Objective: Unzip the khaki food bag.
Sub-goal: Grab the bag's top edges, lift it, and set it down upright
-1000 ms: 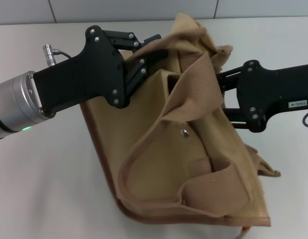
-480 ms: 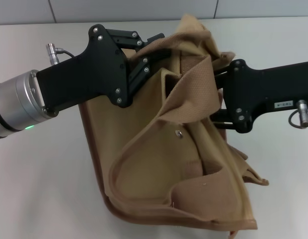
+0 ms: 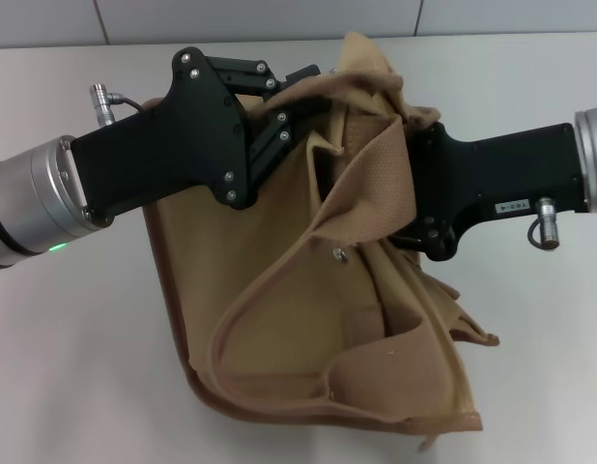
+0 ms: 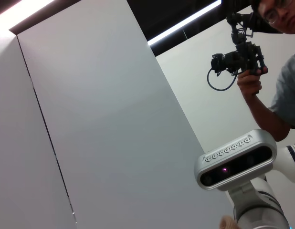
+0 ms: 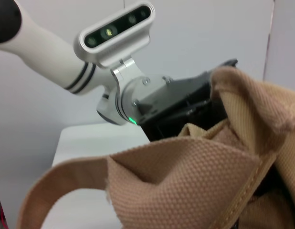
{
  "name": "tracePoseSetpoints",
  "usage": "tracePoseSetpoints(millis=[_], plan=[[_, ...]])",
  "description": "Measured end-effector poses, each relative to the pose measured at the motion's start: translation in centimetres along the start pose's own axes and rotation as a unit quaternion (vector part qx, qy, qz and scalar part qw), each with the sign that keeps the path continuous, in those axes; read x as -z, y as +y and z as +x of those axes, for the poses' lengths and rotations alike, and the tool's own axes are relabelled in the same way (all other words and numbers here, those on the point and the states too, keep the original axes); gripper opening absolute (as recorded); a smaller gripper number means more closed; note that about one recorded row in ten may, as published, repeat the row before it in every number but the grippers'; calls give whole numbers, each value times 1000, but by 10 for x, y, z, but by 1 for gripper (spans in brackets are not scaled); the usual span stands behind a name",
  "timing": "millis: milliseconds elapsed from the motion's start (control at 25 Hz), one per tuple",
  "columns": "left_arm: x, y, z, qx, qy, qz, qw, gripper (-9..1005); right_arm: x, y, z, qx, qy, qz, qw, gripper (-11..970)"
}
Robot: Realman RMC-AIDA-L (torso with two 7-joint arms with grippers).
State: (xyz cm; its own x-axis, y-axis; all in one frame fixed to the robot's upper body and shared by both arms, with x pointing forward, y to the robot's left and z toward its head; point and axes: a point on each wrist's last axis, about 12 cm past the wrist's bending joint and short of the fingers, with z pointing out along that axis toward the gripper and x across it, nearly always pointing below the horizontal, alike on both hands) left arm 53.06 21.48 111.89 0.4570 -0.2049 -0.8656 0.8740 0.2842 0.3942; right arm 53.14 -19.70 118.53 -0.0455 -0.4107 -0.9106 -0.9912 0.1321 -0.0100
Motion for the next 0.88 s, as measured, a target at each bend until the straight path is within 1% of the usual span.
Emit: tracePoseSetpoints(millis=[80, 280, 400, 640, 880], plan=[[0, 0, 0, 0, -1, 0, 1000, 61, -2, 0, 0, 1, 4, 0, 1000, 358], [0, 0, 0, -1, -1, 1, 1000, 61, -7, -1, 0, 5, 9, 6, 1000, 187], [0, 0, 0, -1, -2, 1, 1000, 61, -7, -3, 0, 3, 8, 11, 1000, 32], [0, 0, -1, -2, -3, 1, 1000, 61, -6, -3, -2, 2, 7, 14, 1000, 13], [1, -1, -1, -1, -2, 0, 1000, 61, -1, 1, -2, 0, 10, 16, 1000, 1]])
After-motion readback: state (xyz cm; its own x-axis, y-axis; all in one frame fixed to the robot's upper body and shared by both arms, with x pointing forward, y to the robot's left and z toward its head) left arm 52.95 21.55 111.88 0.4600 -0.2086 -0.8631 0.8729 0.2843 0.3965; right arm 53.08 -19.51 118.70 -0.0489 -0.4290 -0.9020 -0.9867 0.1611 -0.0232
